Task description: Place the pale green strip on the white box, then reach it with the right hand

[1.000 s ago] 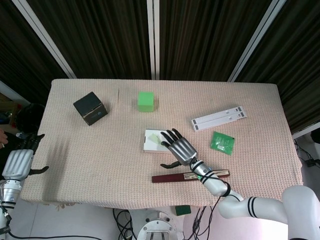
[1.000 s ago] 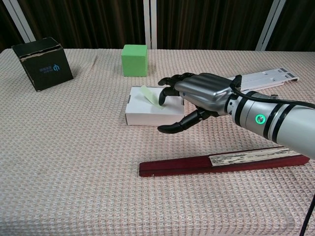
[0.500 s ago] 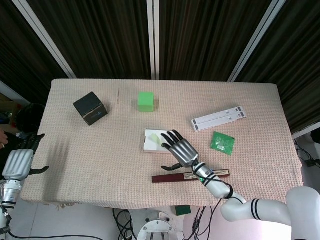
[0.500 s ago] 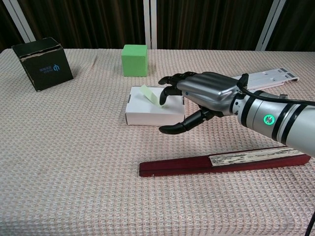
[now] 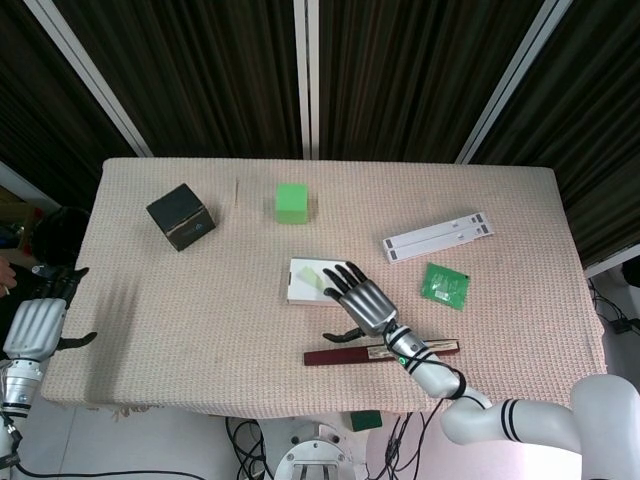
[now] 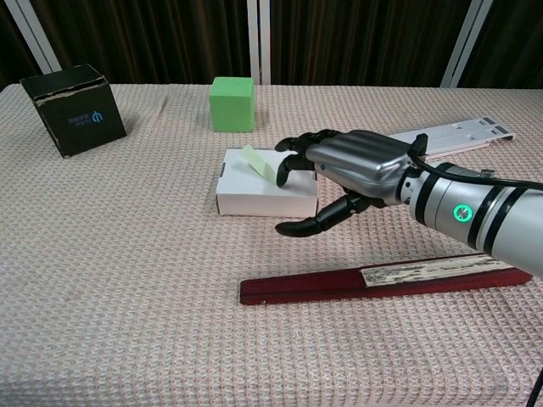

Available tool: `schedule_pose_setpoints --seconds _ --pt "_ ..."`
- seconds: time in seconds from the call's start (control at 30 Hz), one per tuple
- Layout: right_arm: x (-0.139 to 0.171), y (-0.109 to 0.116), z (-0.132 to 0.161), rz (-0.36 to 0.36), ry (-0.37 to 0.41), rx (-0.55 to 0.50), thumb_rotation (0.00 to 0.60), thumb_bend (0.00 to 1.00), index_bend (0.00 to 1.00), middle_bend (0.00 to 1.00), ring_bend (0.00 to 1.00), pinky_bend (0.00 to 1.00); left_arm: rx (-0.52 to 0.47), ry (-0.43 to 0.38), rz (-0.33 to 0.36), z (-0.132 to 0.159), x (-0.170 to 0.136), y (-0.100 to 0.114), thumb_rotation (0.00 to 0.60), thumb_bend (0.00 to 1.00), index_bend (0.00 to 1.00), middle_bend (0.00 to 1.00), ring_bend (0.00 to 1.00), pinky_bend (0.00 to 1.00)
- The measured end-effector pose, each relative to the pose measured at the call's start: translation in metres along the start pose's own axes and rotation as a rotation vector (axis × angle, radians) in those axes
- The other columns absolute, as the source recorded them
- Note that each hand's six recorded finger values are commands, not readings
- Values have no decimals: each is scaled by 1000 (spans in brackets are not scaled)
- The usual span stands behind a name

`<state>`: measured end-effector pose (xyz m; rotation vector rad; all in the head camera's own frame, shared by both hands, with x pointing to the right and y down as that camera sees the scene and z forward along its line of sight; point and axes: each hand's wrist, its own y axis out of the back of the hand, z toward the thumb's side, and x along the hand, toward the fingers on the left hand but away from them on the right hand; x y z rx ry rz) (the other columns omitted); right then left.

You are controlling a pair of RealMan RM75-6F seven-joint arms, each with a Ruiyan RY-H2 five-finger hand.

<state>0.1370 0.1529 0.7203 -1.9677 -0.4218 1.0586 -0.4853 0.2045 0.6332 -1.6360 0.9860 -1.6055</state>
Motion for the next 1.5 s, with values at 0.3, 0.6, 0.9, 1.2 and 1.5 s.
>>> schedule_pose_setpoints --seconds 0.3,0.6,0.9,1.2,1.5 --pt "0 2 -6 -2 -10 -2 191 183 267 0 0 0 4 0 -1 0 0 1 600 54 67 114 21 186" --pt "0 -4 -5 25 -11 7 192 182 268 0 0 0 -1 1 11 1 1 3 600 54 66 114 22 187" --pt "18 31 -8 -105 -6 -16 192 177 86 0 0 0 -3 -10 26 5 1 8 599 54 65 114 22 186" --pt "125 41 -104 -242 -292 19 202 202 0 0 0 0 -11 -40 92 13 -12 24 571 55 63 91 22 186" --pt "262 10 -189 -248 -657 -8 203 188 0 0 0 0 -49 -98 160 26 -23 28 445 39 61 74 21 186"
